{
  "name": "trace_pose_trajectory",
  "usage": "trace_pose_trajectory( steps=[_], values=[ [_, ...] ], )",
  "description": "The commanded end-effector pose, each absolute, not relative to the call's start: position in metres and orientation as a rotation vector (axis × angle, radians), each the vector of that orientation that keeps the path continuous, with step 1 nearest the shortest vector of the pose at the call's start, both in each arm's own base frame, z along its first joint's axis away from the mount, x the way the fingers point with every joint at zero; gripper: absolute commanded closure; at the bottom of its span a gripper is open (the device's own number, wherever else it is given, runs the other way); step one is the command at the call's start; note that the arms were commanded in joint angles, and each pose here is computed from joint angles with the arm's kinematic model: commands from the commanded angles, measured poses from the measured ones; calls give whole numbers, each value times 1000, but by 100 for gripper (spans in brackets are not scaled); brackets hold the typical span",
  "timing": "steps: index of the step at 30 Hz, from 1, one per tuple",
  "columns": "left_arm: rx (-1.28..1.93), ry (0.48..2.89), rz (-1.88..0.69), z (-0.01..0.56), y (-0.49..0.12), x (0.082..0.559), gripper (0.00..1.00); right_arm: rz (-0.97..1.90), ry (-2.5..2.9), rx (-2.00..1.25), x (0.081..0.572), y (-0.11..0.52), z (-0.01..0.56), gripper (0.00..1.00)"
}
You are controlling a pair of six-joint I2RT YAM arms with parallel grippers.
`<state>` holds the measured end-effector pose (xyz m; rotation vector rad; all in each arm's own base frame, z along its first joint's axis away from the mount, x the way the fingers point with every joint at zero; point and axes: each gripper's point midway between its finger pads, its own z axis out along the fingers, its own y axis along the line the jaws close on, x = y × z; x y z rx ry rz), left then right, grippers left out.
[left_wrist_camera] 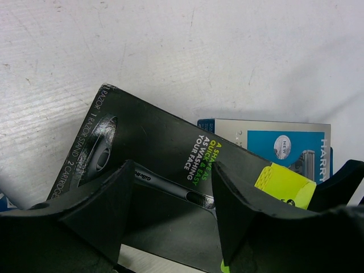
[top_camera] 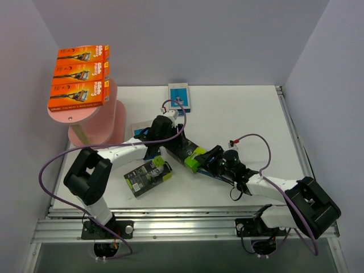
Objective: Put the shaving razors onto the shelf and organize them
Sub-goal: Grab a shaving razor with the right arm
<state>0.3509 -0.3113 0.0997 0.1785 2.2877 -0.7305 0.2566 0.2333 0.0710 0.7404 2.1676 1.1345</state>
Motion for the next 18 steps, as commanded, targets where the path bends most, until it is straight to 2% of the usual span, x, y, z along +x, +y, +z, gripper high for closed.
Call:
trace_pose_trajectory(
  steps=[1,7,13,18],
  values=[
    [189,2257,-734,118,-314,356,32,1221,2036,695,270,242,114,79],
    [181,2224,-667,152,-301,356,23,1231,2029,701,268,239,116,90],
    [218,2137,-677,205,-290,346,22,1256,2017,694,268,239,120,99],
    [242,2029,-698,260,-277,328,21,1266,2011,686,272,237,126,100]
  ],
)
